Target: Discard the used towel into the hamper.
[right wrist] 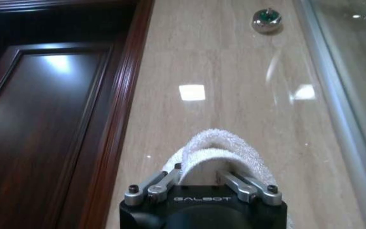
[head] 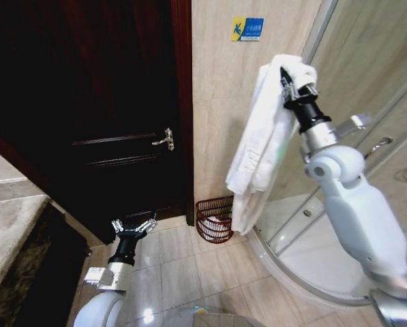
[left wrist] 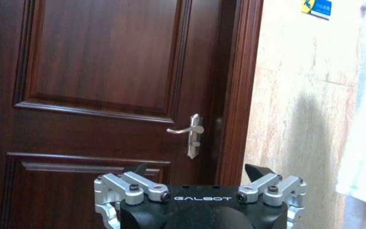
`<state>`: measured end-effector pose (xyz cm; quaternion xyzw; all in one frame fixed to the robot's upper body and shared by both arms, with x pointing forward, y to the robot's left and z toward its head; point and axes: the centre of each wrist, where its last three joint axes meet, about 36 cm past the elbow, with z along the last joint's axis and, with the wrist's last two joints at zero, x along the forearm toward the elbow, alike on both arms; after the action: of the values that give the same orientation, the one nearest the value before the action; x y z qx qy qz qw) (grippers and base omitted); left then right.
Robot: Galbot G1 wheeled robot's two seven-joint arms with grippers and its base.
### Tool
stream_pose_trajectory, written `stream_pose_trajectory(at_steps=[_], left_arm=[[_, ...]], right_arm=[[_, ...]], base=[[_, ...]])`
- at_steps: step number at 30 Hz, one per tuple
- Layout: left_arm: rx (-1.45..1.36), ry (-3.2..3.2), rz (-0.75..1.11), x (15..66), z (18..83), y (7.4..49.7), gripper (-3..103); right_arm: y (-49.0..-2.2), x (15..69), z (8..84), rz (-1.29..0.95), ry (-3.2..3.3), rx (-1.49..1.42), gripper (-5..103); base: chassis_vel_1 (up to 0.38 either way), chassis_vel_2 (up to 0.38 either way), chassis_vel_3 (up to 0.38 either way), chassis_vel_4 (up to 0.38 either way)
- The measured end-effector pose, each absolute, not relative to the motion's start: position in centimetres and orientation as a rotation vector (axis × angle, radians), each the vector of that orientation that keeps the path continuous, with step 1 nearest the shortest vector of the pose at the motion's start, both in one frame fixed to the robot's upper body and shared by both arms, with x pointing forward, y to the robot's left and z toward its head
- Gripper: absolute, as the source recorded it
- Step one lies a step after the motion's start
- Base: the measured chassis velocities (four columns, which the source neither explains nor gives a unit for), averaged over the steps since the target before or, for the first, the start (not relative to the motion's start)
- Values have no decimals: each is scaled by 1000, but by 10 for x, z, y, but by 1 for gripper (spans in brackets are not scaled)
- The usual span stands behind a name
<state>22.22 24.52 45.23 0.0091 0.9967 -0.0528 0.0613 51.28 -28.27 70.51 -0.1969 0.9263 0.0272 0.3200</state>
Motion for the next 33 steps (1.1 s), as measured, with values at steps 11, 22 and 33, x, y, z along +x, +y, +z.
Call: stream_pose_trajectory(at_steps=[11, 22, 33], left_arm=[[28, 3015, -160, 222, 452, 245, 100], [28, 3015, -160, 222, 452, 245, 100], [28, 3015, -160, 222, 452, 245, 100]], right_arm=[[-295, 559, 721, 58, 2435, -491, 13], [-283, 592, 761, 58, 2390, -500, 13], [-239, 613, 811, 53, 2317, -502, 13]], base=[[0, 0, 0, 0], [0, 0, 0, 0], [0, 0, 0, 0]])
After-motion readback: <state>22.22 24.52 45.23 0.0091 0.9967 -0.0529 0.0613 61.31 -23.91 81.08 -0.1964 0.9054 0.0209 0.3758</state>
